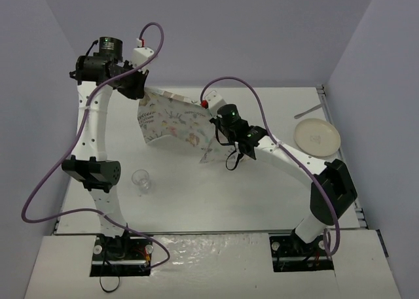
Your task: Set the dinner table for one person
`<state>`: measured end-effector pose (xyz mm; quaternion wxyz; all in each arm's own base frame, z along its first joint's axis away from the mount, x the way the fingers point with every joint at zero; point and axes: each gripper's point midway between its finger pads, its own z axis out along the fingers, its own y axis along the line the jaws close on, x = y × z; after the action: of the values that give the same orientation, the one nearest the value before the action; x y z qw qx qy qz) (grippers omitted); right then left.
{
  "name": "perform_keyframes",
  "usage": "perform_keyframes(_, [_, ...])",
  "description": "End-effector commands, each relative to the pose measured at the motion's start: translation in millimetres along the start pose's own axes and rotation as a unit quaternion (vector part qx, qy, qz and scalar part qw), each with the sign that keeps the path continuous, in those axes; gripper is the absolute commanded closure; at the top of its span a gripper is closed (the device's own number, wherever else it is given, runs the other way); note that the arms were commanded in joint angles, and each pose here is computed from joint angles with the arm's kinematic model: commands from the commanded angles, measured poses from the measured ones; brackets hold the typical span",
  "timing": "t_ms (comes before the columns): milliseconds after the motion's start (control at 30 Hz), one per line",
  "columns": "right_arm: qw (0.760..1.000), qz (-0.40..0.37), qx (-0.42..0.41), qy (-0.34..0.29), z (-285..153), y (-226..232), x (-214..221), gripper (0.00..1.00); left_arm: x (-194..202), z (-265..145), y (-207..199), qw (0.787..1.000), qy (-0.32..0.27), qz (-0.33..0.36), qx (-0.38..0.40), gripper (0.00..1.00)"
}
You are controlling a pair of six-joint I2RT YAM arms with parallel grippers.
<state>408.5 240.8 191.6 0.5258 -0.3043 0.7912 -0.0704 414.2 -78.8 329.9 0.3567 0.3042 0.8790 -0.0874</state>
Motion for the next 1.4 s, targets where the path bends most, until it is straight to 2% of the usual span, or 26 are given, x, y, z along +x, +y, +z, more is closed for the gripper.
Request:
perform_keyframes(0, [0.999,-0.025,0.042,0.021,-26,-45,0,1.00,-17,-56,33,0.992,-0.053,0.028,-0.111,1.00])
perform_keyframes(200, [0.996,-0.057,0.051,0.035,-50,-75,9,0.81,-14,-62,39,0.990,-0.048,0.036,-0.128,1.00])
perform_keyframes(633, [0.996,-0.071,0.016,0.056,-75,-78,26,0.72,-10,-58,50,0.988,-0.040,0.035,-0.145,1.00])
perform_keyframes(1267, [0.986,-0.109,-0.030,0.119,-104,-72,92,0.69,-6,-62,69,0.983,-0.029,0.027,-0.179,1.00])
perform_keyframes(1300, [0.985,-0.111,-0.035,0.124,-105,-71,96,0.67,-6,-62,71,0.983,-0.029,0.027,-0.182,1.00])
perform_keyframes(1367, [0.984,-0.116,-0.044,0.130,-108,-68,102,0.57,-6,-61,73,0.982,-0.028,0.025,-0.184,1.00])
